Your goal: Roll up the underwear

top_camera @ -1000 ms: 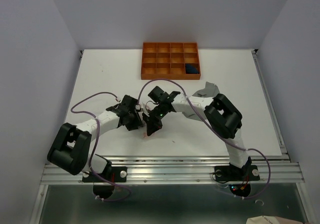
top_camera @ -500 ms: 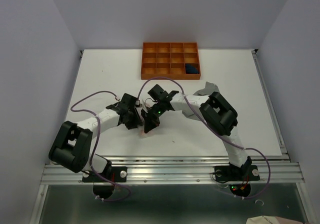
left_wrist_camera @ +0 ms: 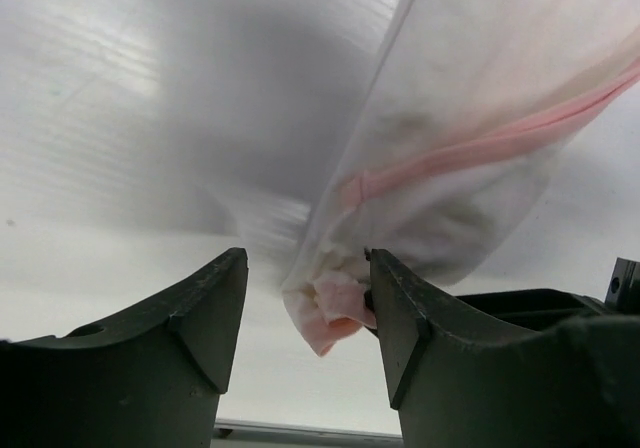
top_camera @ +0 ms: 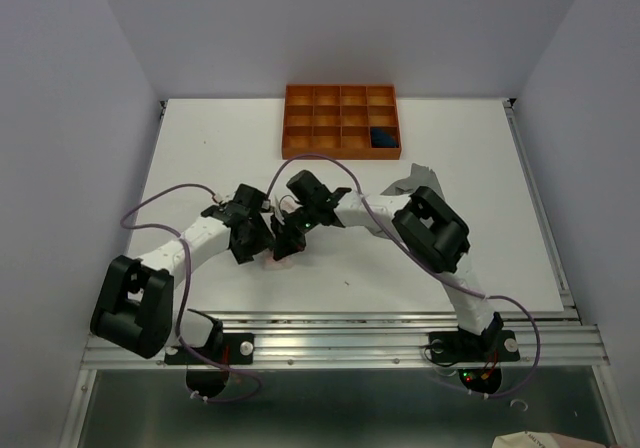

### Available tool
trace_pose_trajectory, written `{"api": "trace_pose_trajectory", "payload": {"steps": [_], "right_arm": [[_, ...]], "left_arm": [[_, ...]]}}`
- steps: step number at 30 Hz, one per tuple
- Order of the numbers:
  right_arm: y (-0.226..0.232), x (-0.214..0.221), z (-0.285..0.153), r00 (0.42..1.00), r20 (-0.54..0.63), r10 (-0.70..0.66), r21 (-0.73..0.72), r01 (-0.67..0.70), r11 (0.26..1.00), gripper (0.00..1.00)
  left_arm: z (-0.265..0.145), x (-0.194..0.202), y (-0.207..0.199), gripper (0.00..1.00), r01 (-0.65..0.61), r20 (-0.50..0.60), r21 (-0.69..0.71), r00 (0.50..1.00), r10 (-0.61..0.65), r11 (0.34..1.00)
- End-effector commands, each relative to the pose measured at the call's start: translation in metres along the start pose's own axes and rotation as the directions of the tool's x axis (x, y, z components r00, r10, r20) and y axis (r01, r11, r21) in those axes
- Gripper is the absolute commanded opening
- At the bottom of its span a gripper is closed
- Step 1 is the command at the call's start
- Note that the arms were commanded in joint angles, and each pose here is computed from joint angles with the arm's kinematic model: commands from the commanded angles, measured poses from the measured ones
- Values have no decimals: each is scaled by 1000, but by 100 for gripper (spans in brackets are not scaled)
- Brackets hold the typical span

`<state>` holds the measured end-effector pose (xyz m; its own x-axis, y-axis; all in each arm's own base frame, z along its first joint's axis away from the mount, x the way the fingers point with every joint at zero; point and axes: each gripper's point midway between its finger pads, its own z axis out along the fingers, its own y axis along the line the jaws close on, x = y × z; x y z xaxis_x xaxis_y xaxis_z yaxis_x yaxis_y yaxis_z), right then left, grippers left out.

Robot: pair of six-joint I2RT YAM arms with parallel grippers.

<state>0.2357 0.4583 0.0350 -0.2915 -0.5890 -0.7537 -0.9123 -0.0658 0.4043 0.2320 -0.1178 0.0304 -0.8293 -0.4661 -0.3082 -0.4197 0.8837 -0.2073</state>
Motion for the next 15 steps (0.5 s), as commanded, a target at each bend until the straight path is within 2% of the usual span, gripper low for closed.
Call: {"api": "trace_pose_trajectory", "payload": {"steps": [1,9,15], "right_arm": [[-65,64,-12,881,-15,473,319,-444,837,2],[-60,70,-11,876,-27,482,303,-453,839,1],[-47,71,-9,896,-52,441,225,-420,879,1]], "left_arm": [[-40,-10,-7,64,38,91,62,995,-44,997],[-44,-1,10,67,154,101,79,982,-161,985],[-39,-8,10,68,235,123,83,962,-244,968]]}}
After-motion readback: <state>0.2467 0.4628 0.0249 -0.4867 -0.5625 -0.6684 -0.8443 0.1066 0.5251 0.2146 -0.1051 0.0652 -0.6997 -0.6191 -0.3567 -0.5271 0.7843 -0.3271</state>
